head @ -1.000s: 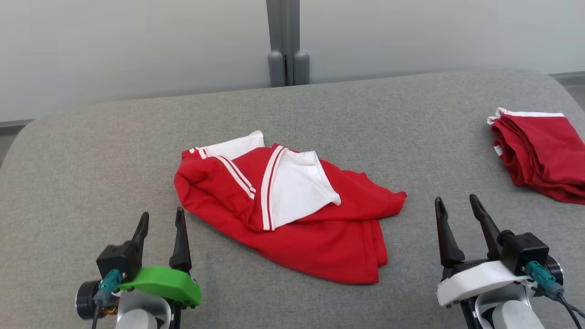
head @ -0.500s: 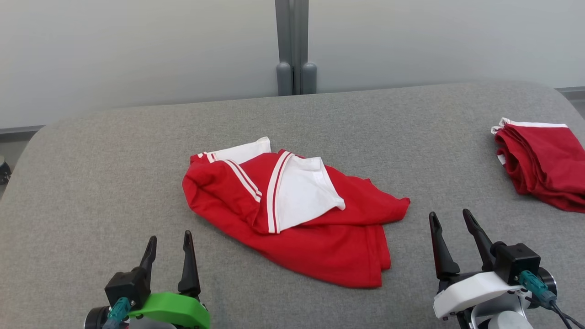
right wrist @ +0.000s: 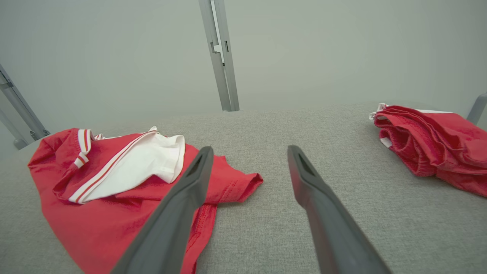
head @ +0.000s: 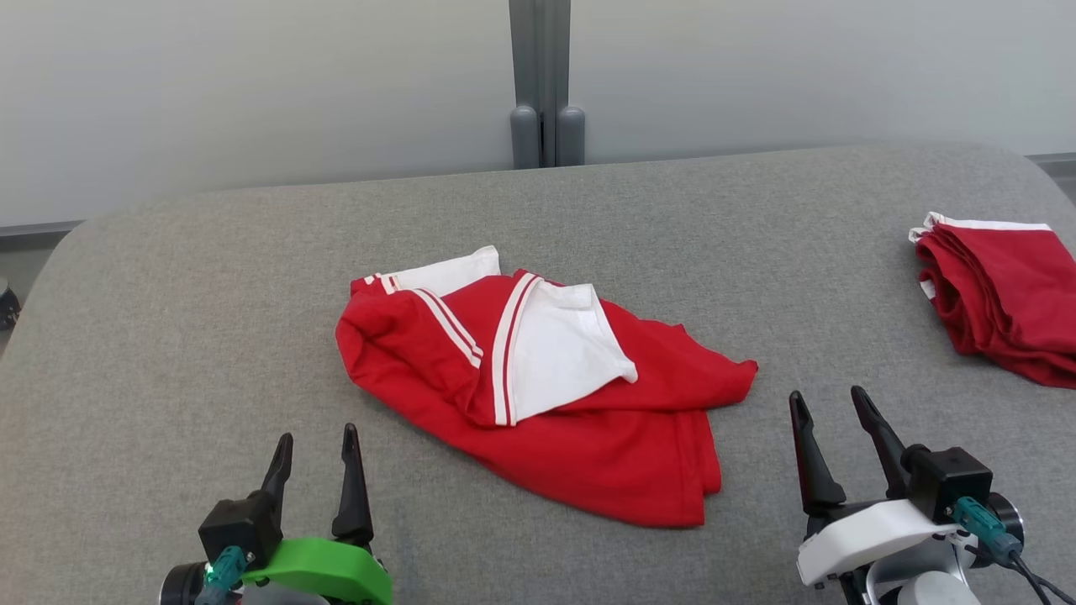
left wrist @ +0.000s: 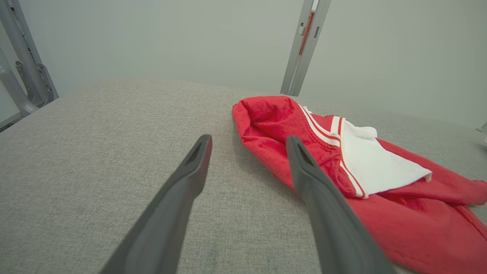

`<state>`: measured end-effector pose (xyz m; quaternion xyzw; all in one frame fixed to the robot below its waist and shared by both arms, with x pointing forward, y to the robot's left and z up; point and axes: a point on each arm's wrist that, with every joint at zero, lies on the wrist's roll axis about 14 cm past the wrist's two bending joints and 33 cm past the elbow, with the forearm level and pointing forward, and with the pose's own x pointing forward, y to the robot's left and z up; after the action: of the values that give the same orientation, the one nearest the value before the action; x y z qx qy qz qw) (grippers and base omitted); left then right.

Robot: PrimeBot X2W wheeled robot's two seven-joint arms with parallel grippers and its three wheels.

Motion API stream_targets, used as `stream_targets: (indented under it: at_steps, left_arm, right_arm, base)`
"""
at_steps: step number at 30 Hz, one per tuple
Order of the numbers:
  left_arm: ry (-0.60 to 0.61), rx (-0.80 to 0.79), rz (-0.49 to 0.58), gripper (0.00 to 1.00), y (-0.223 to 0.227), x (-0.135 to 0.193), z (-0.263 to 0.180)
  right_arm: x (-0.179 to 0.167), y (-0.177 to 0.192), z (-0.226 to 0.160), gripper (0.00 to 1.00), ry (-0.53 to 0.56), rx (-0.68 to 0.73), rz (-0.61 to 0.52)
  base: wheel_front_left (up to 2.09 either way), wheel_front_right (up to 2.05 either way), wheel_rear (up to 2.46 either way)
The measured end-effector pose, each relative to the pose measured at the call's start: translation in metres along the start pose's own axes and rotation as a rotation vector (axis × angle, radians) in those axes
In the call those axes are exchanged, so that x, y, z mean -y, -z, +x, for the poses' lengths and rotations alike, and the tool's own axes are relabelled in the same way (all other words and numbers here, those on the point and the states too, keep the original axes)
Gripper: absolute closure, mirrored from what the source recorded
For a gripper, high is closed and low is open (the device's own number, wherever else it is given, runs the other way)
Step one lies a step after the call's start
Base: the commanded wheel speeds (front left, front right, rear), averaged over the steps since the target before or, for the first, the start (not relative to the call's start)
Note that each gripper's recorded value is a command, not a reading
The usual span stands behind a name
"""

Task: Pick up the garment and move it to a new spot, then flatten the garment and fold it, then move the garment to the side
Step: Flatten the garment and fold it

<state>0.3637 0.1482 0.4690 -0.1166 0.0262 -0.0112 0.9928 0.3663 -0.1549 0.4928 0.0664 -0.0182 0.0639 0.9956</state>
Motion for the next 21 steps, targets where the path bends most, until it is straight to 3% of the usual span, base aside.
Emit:
stream_targets:
  at_steps: [9,21]
  left_arm:
    - [0.023,-0.03,-0.004,0.0,0.009,0.008,0.002]
    - [0.316,-0.103,0.005,0.0,0.028,0.1,0.019]
  right_arm:
    - [0.004,0.003,0.004,0.0,0.011,-0.008,-0.004]
    - [0.013,0.008,0.009,0.0,0.033,-0.024,-0.01]
  base:
    - [0.0,0.0,0.0]
    - [0.0,0.0,0.0]
